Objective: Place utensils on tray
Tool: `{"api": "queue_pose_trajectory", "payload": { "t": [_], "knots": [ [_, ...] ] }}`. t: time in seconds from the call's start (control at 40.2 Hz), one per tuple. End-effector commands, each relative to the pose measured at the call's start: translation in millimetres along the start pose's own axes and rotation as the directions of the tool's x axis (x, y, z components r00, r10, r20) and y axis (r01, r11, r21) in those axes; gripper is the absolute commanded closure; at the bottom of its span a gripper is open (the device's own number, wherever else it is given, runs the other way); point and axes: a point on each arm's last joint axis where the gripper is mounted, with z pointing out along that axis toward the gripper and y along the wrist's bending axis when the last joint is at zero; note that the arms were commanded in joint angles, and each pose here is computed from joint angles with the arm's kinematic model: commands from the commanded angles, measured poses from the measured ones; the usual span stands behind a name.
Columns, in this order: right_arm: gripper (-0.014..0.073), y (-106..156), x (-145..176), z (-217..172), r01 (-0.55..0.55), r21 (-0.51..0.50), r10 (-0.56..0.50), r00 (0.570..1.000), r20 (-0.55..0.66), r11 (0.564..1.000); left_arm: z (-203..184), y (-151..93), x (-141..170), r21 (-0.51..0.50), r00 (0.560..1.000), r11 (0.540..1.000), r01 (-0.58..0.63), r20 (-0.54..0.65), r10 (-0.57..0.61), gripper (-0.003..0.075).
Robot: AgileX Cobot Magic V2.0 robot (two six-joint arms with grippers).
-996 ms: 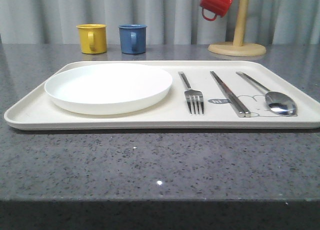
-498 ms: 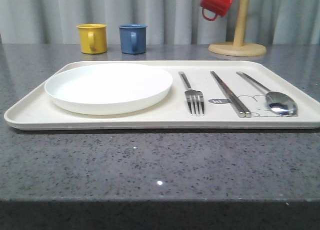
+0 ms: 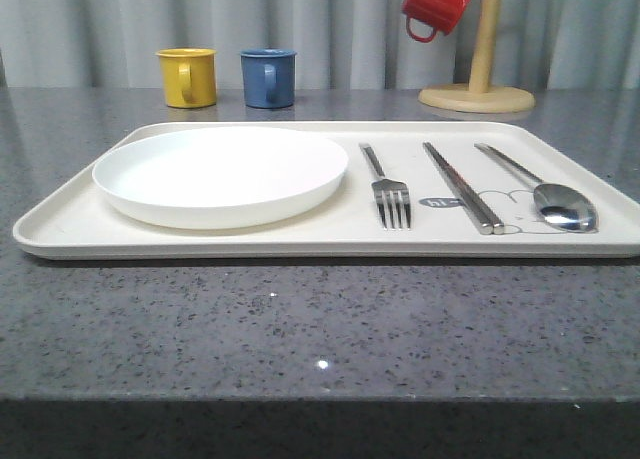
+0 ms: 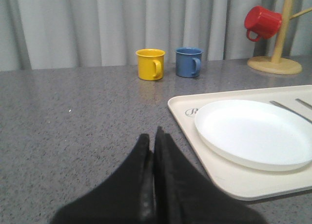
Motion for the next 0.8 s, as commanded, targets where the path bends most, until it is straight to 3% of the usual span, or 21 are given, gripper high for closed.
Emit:
{"api": "queue_pose_trajectory", "payload": {
  "t": [0.0, 0.125, 0.349, 0.772],
  "knots": [
    [0.0664, 1, -14, -2, 0.026, -0.005, -0.026, 0.995, 0.096, 1.0, -2, 0, -1, -0.031, 0.995, 0.999, 0.036, 0.098, -0.033, 0.0738],
    [0.0664, 1, -14, -2, 0.026, -0.005, -0.026, 0.995, 0.096, 1.0, 8, 3, 22, -0.094, 0.998, 0.995, 0.036, 0.049, -0.031, 0.0738],
    [0.0664, 1, -14, -2, 0.026, -0.005, -0.026, 0.995, 0.096, 1.0, 18, 6, 51, -0.134, 0.995, 0.99, 0.037, 0.095, -0.024, 0.0738],
    [0.0664, 1, -14, -2, 0.026, -0.005, -0.026, 0.995, 0.096, 1.0, 18, 7, 54, -0.139, 0.996, 0.99, 0.037, 0.081, -0.026, 0.0738]
  ]
}}
